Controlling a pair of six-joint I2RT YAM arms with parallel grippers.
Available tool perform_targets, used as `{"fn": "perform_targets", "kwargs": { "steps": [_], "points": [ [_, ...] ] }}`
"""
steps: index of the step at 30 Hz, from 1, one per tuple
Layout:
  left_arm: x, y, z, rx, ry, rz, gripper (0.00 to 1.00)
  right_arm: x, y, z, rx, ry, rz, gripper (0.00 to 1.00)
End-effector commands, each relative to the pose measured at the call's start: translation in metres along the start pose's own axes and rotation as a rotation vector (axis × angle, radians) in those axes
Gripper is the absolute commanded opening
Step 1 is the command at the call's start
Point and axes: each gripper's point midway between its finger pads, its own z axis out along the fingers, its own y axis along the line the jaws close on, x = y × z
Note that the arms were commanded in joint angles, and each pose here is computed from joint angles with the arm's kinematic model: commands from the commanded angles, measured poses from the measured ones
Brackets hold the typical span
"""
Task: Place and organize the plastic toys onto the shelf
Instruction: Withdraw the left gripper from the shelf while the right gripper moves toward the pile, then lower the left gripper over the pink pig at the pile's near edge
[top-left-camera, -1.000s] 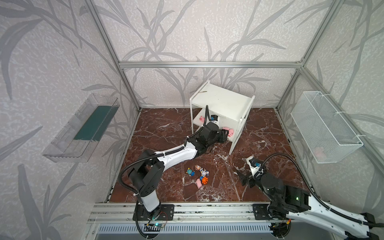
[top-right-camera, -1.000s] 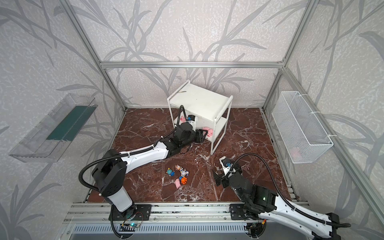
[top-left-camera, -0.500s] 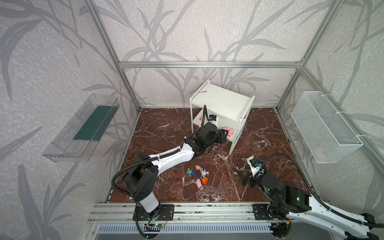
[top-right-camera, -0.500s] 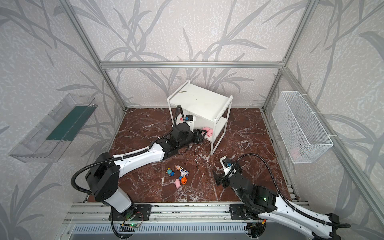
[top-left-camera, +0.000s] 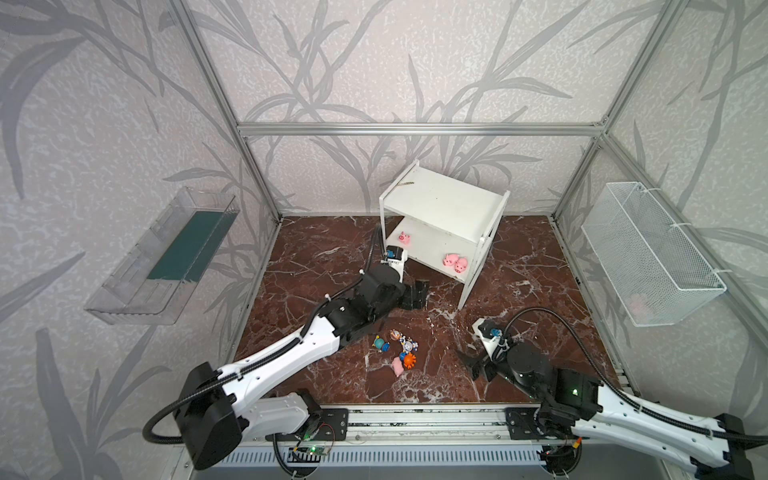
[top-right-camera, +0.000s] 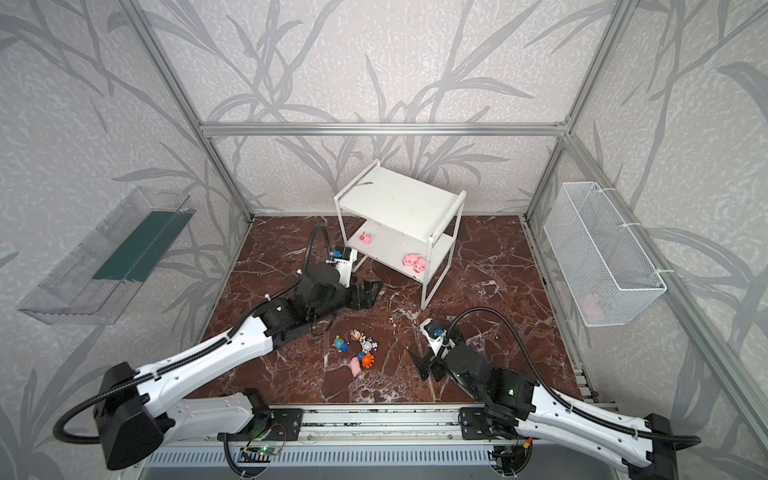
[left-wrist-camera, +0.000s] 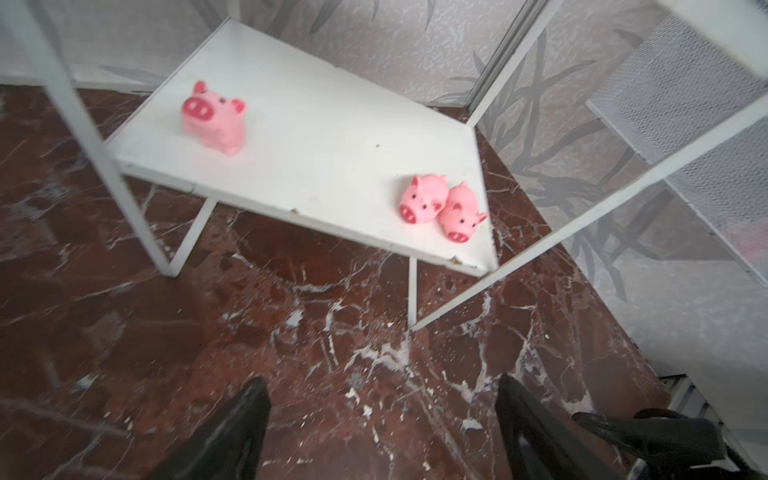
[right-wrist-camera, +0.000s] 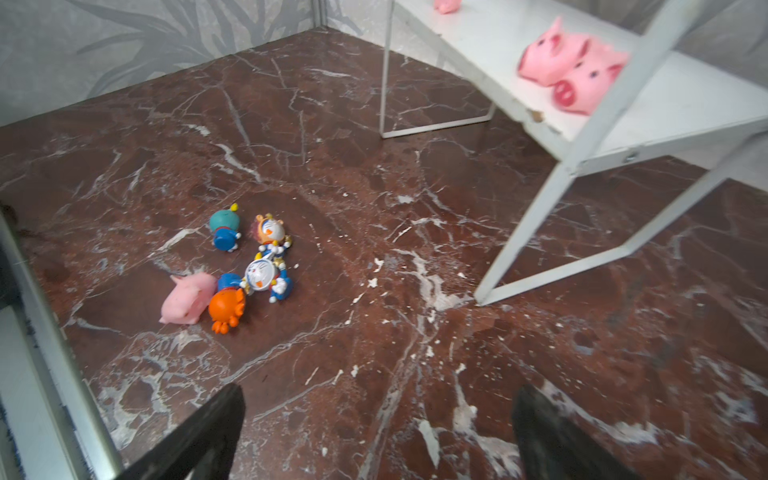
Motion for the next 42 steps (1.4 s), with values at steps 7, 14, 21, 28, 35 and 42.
{"fn": "perform_targets", "kwargs": {
  "steps": [7, 14, 21, 28, 35, 42],
  "points": [
    [0.076, 0.082, -0.054, -0.233, 0.080, -0.056, 0.96, 0.012, 0.085, 0.048, -0.319, 0.131, -0.018, 0.86],
    [0.091, 0.102, -0.073, -0.263, 0.045, -0.087, 0.99, 0.021, 0.111, 0.079, -0.317, 0.236, -0.028, 0.80],
    [0.128, 0.084, -0.057, -0.149, 0.186, -0.172, 0.83, 0.020, 0.105, 0.093, -0.238, 0.276, -0.044, 0.80],
    [0.179, 0.056, -0.042, -0.002, 0.397, -0.279, 0.59, 0.020, 0.097, 0.094, -0.191, 0.285, -0.052, 0.79],
    [0.210, 0.031, -0.040, 0.074, 0.531, -0.247, 0.57, 0.026, 0.085, 0.093, -0.138, 0.298, -0.056, 0.80],
    [0.222, 0.024, -0.028, 0.063, 0.576, -0.246, 0.44, 0.023, 0.078, 0.088, -0.118, 0.286, -0.066, 0.80]
  ]
}}
